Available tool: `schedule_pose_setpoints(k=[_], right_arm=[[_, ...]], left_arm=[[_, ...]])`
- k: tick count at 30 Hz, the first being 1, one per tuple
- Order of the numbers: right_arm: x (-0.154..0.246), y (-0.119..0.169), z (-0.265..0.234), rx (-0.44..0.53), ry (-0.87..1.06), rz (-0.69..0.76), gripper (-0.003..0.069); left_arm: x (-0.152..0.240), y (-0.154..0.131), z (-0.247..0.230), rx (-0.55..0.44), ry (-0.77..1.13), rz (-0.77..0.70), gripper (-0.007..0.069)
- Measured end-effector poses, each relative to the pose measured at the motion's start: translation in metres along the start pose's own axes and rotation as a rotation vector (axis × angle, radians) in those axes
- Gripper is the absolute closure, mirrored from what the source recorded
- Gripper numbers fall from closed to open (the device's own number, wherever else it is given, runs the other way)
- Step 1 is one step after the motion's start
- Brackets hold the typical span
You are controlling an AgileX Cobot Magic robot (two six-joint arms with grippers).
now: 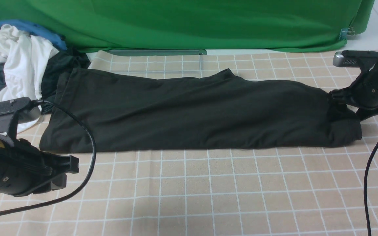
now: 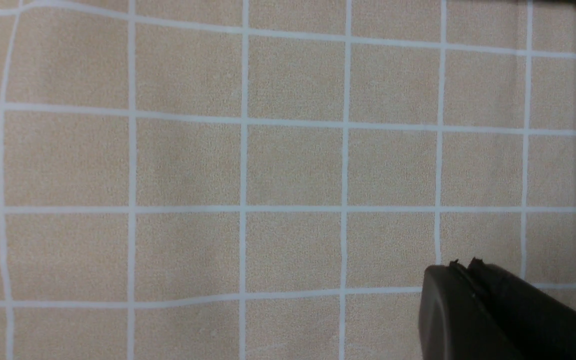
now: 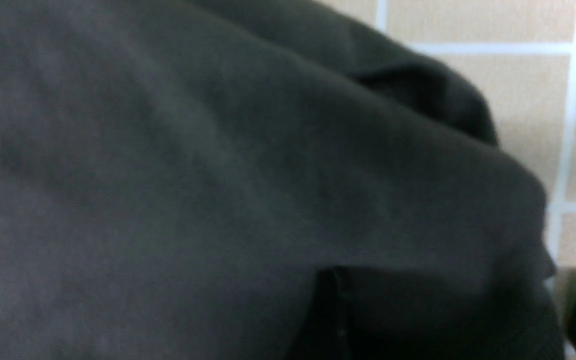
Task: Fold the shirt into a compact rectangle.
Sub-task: 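Pull the folded dark garment lengthwise by its ends to straighten it flat on the table, then fold the right end of the dark garment over onto its left end with the right gripper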
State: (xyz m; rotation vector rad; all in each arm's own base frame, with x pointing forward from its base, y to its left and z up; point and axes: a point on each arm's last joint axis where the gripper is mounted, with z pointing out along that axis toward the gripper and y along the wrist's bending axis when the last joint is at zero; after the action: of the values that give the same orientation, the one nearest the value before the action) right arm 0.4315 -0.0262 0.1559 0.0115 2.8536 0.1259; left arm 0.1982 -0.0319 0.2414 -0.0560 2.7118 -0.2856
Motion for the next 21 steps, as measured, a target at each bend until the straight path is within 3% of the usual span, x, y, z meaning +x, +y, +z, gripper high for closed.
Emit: schedule_pose_setpoints(k=[2,4,5,7,14,21], right_arm=[[0.0,0.003,0.001,-0.001,-0.001,-0.055,0.0157],[-0.001,0.011,0.002,-0.01,-0.002,-0.106,0.0309],[-0.001,0.012,0.002,-0.012,-0.002,-0.113,0.0346],[-0.002,0.02,0.002,-0.015,0.0,-0.171,0.0511],[0.003,0.016,-0.012,0.048,0.075,-0.206,0.0513],[0.011,-0.033,-0.073,0.173,0.072,-0.09,0.0513]], left_arm=[[0.0,0.0,0.0,0.0,0.0,0.0,0.0606],[0.0,0.0,0.0,0.0,-0.001,0.0,0.0606],[0.0,0.0,0.0,0.0,-0.001,0.0,0.0606],[0.0,0.0,0.0,0.002,0.0,-0.002,0.0606],[0.001,-0.001,0.0,0.012,0.007,-0.013,0.0606],[0.002,-0.001,0.0,0.013,0.015,-0.005,0.0606]])
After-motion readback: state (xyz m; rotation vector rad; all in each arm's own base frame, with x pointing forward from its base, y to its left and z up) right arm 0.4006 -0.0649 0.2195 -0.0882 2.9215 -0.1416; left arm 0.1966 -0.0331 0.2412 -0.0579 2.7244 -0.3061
